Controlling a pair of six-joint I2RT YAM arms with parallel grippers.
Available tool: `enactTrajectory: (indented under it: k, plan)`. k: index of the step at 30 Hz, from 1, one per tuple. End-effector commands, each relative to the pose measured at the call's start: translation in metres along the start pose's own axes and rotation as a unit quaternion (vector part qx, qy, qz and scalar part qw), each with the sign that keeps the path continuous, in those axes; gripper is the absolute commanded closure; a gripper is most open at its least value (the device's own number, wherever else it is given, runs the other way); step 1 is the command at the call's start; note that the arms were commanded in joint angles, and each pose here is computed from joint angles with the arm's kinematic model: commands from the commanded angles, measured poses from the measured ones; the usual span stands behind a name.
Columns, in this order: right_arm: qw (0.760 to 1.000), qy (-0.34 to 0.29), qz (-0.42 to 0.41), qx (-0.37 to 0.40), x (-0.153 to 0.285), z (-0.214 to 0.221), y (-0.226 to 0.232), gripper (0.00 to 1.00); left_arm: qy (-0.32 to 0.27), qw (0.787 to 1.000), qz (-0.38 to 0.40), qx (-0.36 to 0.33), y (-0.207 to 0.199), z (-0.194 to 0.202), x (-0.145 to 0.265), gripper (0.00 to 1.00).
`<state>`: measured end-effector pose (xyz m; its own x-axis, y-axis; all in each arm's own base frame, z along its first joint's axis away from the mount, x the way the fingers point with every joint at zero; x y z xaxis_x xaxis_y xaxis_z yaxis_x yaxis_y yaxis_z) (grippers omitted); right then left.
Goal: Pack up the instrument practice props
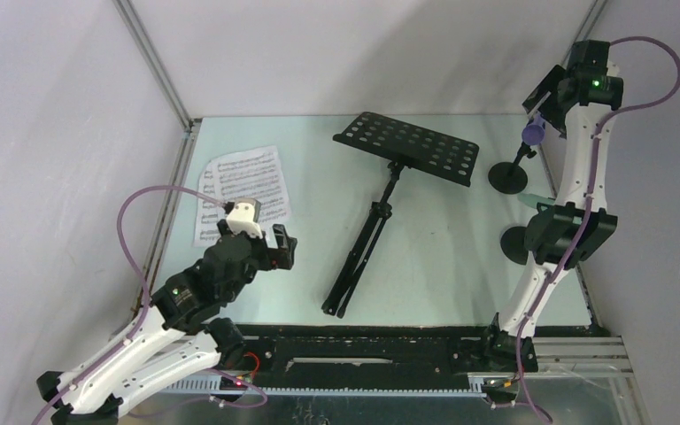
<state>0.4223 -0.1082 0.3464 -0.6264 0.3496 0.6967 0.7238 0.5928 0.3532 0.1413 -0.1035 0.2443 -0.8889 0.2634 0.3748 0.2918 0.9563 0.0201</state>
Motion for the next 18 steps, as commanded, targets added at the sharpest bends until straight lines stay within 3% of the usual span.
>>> enactTrajectory:
  k: [1, 11, 18]
  plan:
    - [0.999, 0.029, -0.018, 0.011, -0.007, 0.002, 0.000, 0.00, -0.019, 1.000, 0.008, 0.000, -0.001, -0.016, 0.003, 0.00]
    - [0.998, 0.065, -0.007, 0.014, -0.041, 0.012, -0.002, 0.05, -0.021, 1.000, 0.013, 0.000, -0.002, -0.016, 0.004, 0.00]
    - [0.997, 0.074, 0.002, 0.017, -0.054, 0.015, -0.005, 0.22, -0.024, 1.000, 0.016, 0.000, -0.001, -0.016, 0.006, 0.00]
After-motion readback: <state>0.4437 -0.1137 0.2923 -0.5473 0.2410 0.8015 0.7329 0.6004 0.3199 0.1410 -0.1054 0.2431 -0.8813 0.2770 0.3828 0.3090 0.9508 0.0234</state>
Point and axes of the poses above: each gripper's point midway between its finger pads, its own x axis back along the fingers, its own y axis along the line the jaws close on, z = x × y, the point moved 7 cm from there along x, back along the fingers, and after that the axes turned 13 degrees about -x, right-handed, at the moved point
